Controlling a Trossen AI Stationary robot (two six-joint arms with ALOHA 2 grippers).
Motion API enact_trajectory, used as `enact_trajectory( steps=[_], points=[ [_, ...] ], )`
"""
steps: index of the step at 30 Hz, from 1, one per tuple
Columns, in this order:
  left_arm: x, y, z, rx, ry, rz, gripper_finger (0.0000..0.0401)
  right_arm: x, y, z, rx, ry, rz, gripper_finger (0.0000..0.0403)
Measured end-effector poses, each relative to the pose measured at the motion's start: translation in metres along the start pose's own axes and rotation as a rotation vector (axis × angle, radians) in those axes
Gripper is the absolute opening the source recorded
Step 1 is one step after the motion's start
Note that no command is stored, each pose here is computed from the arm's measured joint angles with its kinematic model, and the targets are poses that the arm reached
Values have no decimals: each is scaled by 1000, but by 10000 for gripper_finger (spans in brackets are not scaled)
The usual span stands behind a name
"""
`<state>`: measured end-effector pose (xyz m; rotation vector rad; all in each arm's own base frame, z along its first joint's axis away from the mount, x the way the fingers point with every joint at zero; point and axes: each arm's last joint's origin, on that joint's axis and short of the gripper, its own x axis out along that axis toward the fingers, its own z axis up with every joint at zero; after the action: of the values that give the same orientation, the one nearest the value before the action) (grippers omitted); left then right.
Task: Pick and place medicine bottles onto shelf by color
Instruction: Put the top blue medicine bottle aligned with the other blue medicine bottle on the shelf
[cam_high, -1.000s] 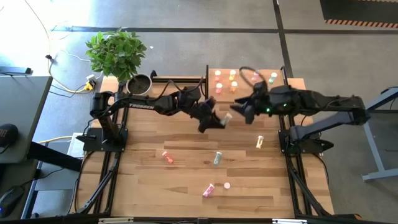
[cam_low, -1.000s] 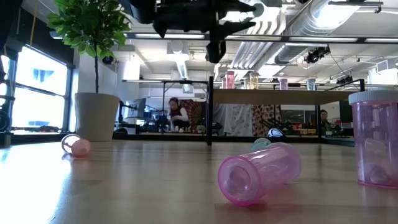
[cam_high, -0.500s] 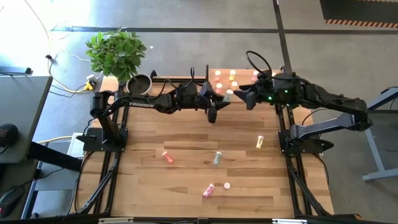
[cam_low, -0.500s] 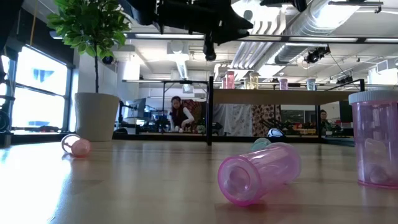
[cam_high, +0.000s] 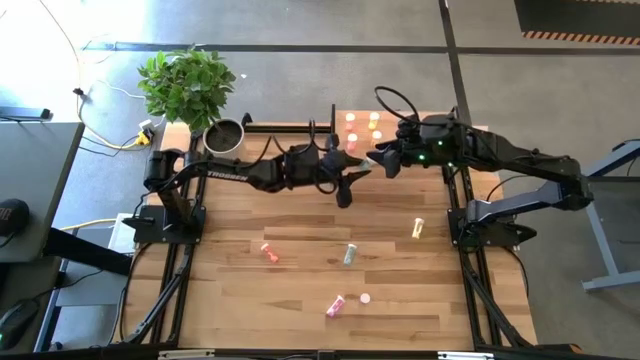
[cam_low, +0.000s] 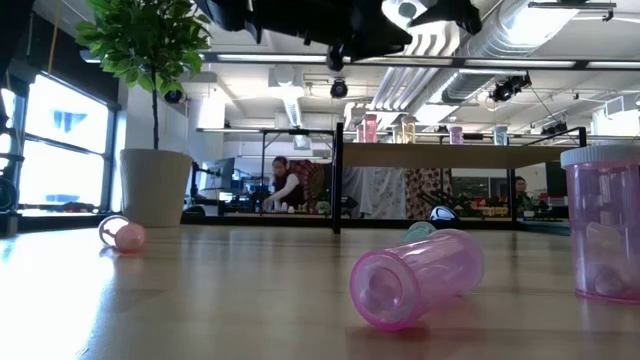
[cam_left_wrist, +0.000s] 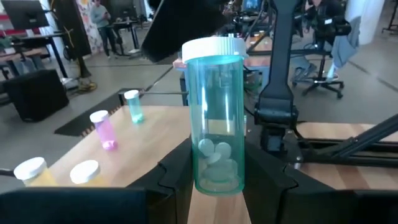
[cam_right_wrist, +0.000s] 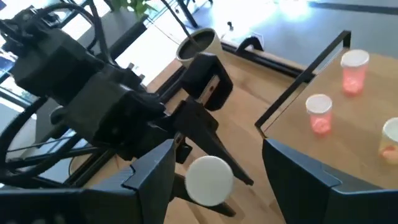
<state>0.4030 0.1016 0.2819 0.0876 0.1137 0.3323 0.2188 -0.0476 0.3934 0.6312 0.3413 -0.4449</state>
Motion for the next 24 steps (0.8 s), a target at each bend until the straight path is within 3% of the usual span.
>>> enact_trajectory(
  steps=[15, 24],
  points=[
    [-1, -3, -13, 143, 138, 19, 105, 4, -5, -12, 34, 158, -24, 231],
    [-1, -4, -13, 144, 144, 17, 105, 21, -7, -18, 34, 214, -67, 231]
  ],
)
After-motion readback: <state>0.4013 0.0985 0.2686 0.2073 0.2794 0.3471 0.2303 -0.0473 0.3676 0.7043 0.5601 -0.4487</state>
